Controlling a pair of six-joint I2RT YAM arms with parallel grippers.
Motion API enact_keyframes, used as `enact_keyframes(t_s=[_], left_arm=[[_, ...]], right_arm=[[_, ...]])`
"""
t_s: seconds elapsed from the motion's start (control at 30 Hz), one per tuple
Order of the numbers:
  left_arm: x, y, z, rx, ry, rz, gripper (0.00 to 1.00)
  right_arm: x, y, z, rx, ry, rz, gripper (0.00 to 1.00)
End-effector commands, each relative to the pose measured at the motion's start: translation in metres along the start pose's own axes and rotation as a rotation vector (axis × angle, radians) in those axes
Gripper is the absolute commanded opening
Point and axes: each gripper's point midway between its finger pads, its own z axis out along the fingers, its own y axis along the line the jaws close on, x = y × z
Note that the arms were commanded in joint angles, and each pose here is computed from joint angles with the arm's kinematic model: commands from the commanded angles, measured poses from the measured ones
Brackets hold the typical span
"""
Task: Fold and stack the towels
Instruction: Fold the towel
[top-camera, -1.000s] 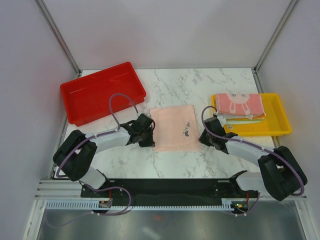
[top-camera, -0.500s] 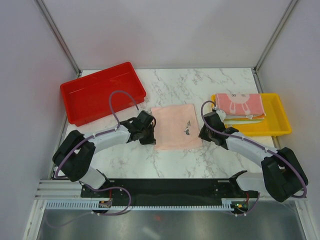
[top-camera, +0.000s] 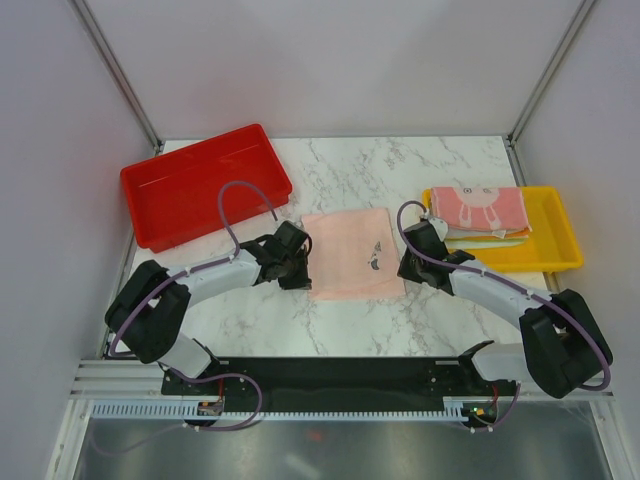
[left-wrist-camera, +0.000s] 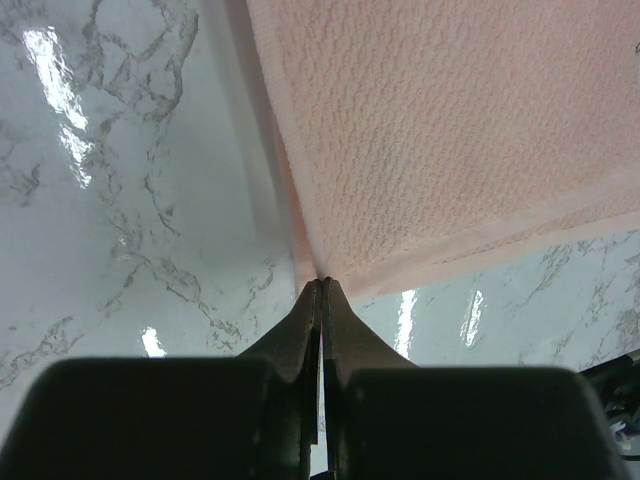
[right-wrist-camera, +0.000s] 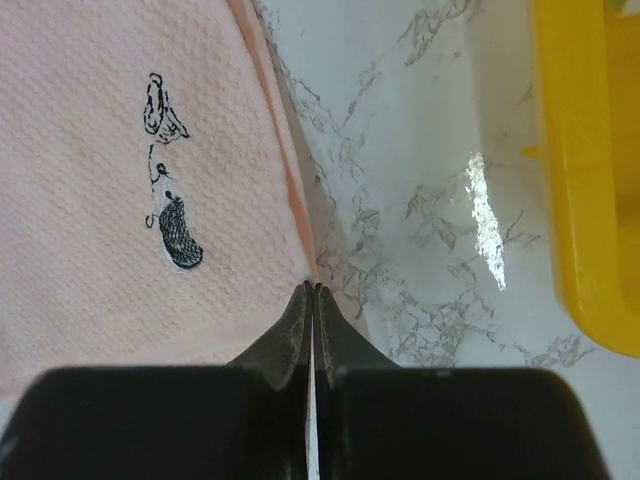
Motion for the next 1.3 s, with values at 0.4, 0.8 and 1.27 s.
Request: enact_keyframes(t_s=[0.4,0.8,1.27], left_arm=[[-0.019,-0.012,-0.009,0.02,-0.055,-0.004,0.02],[-0.02,-0.014,-0.011,0.024,-0.054,-0.007,0.02],[-0.009,-0.014,-0.023,0.045,-0.008,0.032,0.02]], right_arm=[[-0.028,0.021,-0.01,-0.052,-0.05,-0.066,0.0],[-0.017,0.027,-0.006,-0.067,0.038,-0.136,0.0],[-0.027,0.042,-0.06,-0.18,0.039,-0.128,0.0]])
